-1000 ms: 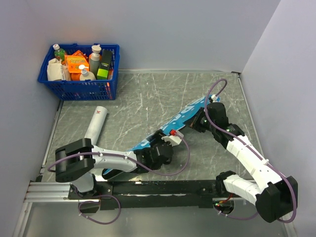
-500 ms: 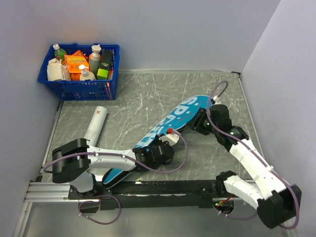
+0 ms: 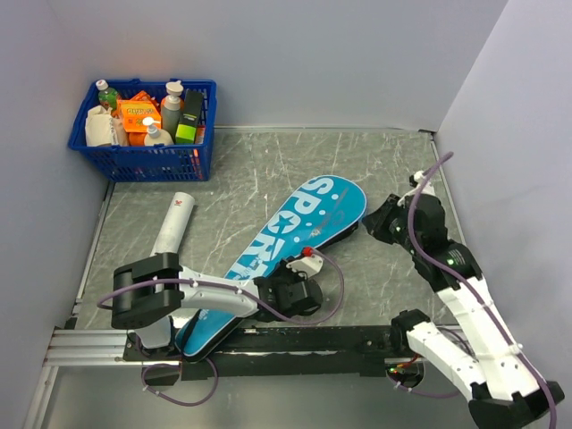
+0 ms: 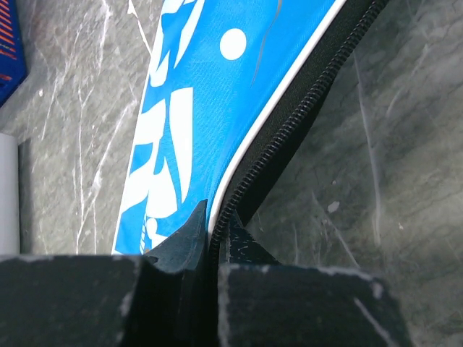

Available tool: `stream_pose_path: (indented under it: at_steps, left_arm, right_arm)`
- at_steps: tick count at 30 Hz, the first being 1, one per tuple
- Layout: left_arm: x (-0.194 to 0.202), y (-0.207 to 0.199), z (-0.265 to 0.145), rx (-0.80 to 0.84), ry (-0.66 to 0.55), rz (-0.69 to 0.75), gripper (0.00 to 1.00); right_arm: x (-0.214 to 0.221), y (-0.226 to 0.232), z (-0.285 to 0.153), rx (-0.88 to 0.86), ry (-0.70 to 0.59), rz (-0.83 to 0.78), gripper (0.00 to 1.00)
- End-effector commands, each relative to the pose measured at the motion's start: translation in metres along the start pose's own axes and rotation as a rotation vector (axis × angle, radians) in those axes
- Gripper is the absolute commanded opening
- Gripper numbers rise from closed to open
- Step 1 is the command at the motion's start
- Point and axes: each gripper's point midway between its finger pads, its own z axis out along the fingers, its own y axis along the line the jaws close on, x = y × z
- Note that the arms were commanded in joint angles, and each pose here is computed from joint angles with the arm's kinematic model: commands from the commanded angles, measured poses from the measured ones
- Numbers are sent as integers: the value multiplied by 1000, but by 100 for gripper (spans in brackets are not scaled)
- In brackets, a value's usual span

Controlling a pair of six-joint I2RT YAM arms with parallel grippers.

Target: Pack up the badminton gear

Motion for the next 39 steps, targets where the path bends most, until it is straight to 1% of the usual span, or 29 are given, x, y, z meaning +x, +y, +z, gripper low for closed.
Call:
stream_pose_path:
  at_steps: [1, 3, 5, 6, 8, 9, 13, 16, 19, 20, 22, 23, 25, 33, 39]
  left_arm:
    - [-7, 1, -5, -44, -30, -49, 1]
    - [-3, 1, -6, -44, -25, -41, 1]
    - [0, 0, -7, -40, -20, -44, 1]
    - [0, 0, -7, -38, -19, -44, 1]
    - [4, -2, -8, -31, -17, -44, 1]
    - [4, -2, -8, -30, -16, -47, 1]
    - [11, -3, -7, -36, -7, -37, 1]
    - [12, -5, -8, -40, -5, -28, 1]
    - [12, -6, -8, -37, -5, -24, 1]
    - [12, -7, -8, -33, -4, -21, 1]
    - [11, -7, -9, -32, -7, -23, 1]
    - [11, -7, -9, -31, -6, -22, 1]
    - [9, -5, -10, -32, -7, -20, 1]
    - [-1, 2, -17, -29, -27, -39, 1]
    - [-3, 8, -19, -37, -29, -40, 1]
  right_arm:
    - [14, -15, 26, 65, 57, 19, 21]
    - [22, -24, 40, 93, 87, 36, 22]
    - [26, -29, 50, 96, 107, 47, 27]
    - [33, -33, 59, 110, 144, 50, 30]
    - [34, -39, 69, 125, 148, 57, 31]
    - [41, -45, 76, 139, 171, 63, 31]
    - [52, -45, 93, 110, 212, 79, 31]
    - [59, -50, 105, 113, 232, 85, 26]
    - [66, -50, 115, 98, 253, 95, 16]
    - [69, -50, 116, 92, 263, 98, 10]
    - [73, -54, 121, 106, 273, 100, 7]
    - [75, -56, 123, 114, 279, 103, 4]
    - [78, -59, 125, 124, 288, 102, 1]
    - [84, -69, 131, 155, 302, 103, 0]
    - [89, -69, 126, 144, 307, 108, 0]
